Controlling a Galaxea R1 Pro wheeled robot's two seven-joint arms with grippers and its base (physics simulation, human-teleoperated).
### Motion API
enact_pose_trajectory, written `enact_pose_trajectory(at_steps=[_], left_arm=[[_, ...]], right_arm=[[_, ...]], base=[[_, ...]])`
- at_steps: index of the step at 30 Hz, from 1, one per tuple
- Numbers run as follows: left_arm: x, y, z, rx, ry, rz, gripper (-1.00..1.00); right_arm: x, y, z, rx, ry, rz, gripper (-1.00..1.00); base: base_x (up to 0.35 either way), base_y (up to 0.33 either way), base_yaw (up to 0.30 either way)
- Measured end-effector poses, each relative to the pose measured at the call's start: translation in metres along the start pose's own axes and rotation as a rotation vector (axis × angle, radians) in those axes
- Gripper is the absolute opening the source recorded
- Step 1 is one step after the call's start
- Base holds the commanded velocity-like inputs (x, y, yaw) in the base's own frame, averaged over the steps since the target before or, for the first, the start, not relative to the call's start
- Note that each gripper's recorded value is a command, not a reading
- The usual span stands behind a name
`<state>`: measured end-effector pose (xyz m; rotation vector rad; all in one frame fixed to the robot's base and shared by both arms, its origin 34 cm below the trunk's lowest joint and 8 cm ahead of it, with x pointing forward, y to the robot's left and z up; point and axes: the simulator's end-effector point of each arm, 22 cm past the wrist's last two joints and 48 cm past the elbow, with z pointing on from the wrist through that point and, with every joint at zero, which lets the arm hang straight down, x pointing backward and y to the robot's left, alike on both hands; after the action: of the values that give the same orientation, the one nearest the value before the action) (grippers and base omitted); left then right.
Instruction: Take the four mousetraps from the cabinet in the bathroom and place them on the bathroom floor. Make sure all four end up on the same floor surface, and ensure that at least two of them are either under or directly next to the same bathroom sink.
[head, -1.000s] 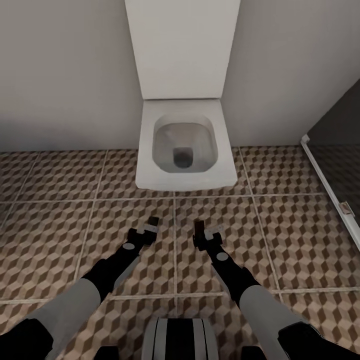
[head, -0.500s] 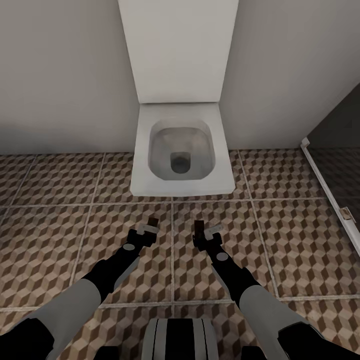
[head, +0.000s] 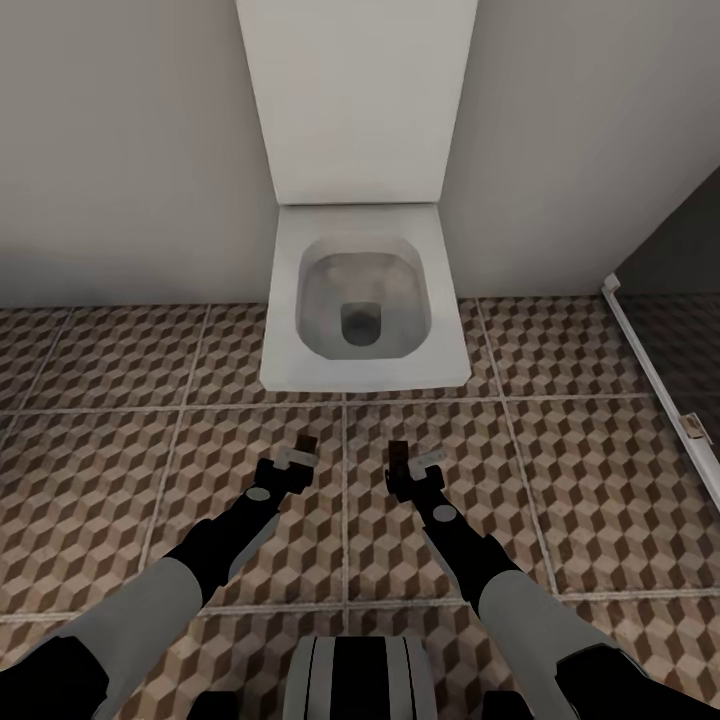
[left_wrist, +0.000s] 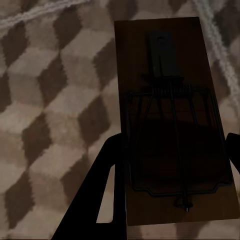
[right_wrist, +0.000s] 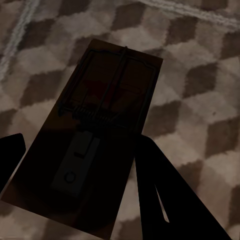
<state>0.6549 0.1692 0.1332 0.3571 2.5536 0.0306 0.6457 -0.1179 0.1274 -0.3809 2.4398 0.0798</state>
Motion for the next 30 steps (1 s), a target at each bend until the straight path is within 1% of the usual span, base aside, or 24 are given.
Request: enact_pose_trajectory(at_steps=[23,30], left_arm=[[0.072,-0.018,0.031,0.029,0.11,-0.005,-1.0],[0.073,-0.019,0.031,0.031,0.111,-0.004,-1.0]], right_arm=[[0.076,0.016,0.022,-0.029,0.11,0.018,-1.0],[0.077,0.017,0.022,-0.03,0.112,0.018,-1.0]], base=[[0.0,0.0,0.0],[0.0,0.0,0.0]])
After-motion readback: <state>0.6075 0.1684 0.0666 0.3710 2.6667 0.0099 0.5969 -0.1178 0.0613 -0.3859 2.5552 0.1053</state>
